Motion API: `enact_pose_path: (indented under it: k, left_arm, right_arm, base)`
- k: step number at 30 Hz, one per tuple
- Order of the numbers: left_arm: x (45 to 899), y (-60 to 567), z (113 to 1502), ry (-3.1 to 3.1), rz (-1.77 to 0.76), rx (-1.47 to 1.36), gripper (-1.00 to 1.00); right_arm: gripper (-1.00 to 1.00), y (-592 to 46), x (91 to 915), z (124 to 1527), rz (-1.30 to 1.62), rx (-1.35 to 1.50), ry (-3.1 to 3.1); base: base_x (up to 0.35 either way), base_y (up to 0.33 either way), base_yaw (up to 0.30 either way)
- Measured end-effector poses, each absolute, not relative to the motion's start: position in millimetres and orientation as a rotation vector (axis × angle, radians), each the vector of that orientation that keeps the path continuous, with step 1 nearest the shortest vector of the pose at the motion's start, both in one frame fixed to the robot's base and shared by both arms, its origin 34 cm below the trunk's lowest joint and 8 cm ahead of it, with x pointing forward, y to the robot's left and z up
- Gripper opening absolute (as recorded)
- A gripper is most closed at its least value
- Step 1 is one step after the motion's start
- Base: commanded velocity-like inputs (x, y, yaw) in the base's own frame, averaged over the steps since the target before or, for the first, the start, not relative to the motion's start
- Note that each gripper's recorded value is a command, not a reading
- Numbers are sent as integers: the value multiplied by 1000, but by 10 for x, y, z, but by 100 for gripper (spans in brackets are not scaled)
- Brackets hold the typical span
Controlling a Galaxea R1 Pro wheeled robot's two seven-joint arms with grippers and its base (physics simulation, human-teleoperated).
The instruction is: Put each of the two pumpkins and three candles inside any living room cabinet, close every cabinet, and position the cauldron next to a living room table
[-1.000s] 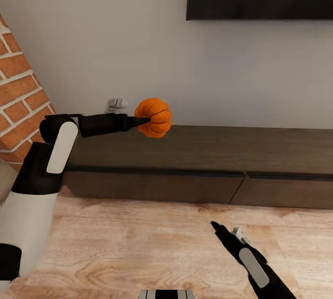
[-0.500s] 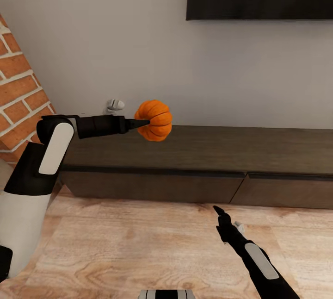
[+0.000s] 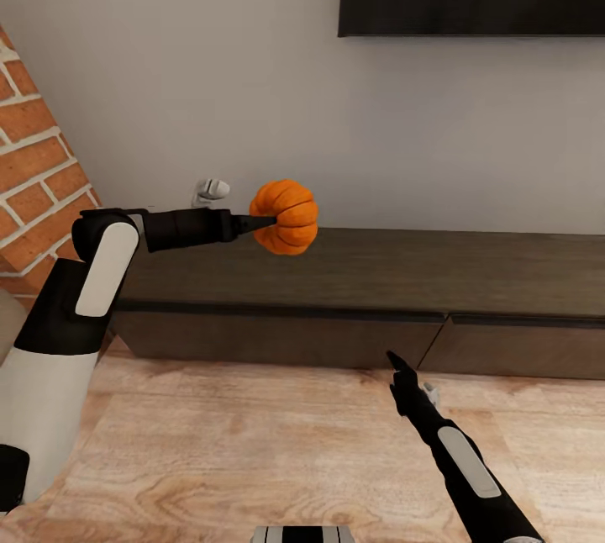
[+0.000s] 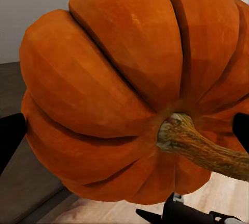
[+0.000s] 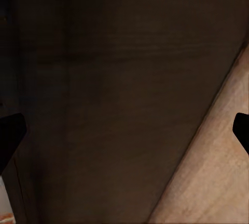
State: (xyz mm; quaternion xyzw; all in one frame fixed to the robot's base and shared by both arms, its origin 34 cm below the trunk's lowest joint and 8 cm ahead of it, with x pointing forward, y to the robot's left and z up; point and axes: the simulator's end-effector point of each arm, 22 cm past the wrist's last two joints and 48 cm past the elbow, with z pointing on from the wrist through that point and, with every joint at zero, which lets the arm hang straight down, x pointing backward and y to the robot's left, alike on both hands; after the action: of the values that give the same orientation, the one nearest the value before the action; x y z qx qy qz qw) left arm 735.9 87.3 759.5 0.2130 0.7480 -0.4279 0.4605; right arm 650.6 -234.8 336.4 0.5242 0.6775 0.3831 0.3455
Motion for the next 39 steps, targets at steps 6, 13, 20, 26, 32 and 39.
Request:
enact_pose_path:
  k: [6, 13, 20, 26, 32, 39]
  left_arm:
    - [7278, 835, 7696, 1813, -1136, 520, -100]
    - [7235, 784, 7752, 1795, -1186, 516, -100]
    - [7083, 693, 7940, 1736, -1322, 517, -100]
    - [6989, 637, 8027, 1707, -1391, 526, -100]
    - [6954, 586, 8022, 1706, -1401, 540, -100]
    - [6923, 531, 7986, 1715, -1403, 557, -100]
  right_arm:
    - [100, -2301, 6530, 3405, 1013, 1366, 1740]
    - [100, -2247, 6548, 3375, 1016, 1364, 1756]
    - [100, -2250, 6571, 3399, 1018, 1350, 1745]
    - [100, -2262, 6645, 3567, 1051, 1276, 1678]
    - [100, -2292, 6516, 3472, 1099, 1249, 1617]
    - [100, -2359, 6573, 3283, 1090, 1289, 1632]
  base:
    - [0, 0, 0]
    - [0, 0, 0]
    - [0, 0, 0]
    - [91, 0, 0]
    - [153, 0, 0]
    - [16, 0, 0]
